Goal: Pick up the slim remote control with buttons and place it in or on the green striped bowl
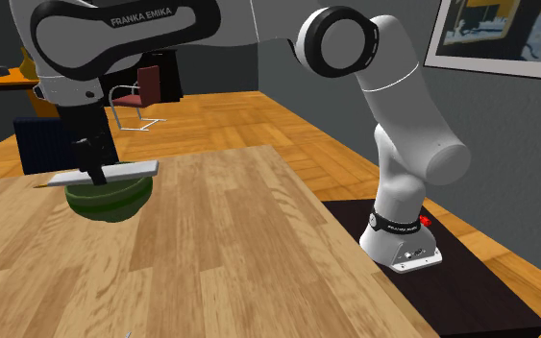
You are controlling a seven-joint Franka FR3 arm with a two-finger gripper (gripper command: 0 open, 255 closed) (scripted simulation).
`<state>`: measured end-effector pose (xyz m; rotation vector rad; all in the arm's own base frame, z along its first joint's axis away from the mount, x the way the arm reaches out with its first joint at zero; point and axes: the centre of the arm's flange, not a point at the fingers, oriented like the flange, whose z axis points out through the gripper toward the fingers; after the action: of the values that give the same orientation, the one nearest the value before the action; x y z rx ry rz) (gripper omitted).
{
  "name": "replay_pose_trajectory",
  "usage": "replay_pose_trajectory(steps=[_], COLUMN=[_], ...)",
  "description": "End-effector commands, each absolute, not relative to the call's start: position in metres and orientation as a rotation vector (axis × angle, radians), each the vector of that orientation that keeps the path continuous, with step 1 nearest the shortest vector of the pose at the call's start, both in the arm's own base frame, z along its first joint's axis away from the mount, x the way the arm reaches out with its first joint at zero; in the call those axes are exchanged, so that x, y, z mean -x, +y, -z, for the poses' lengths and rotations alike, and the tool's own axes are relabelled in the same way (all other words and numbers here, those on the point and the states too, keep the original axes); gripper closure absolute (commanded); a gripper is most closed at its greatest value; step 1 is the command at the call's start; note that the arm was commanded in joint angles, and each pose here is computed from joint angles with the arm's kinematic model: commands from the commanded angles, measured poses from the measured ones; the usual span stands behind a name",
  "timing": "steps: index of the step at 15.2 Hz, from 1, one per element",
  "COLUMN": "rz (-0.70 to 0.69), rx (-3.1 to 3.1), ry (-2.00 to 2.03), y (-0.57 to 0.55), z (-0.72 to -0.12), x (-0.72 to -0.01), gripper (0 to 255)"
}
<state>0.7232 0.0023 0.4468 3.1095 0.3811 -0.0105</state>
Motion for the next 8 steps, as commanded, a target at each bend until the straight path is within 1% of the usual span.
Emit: replay_pose_trajectory(steps=[1,2,6,8], rz=[0.011,0.011,0.011,0.011], rx=[-3.110,-3.110,-3.110,-3.110], ry=[0.381,0.381,0.381,0.381], y=[0.002,0.002,0.003,0.003], z=[-0.447,-0.447,-0.497,-0.497], x=[-0.723,-0.723,-0.723,-0.723], gripper=[0,0,0,0])
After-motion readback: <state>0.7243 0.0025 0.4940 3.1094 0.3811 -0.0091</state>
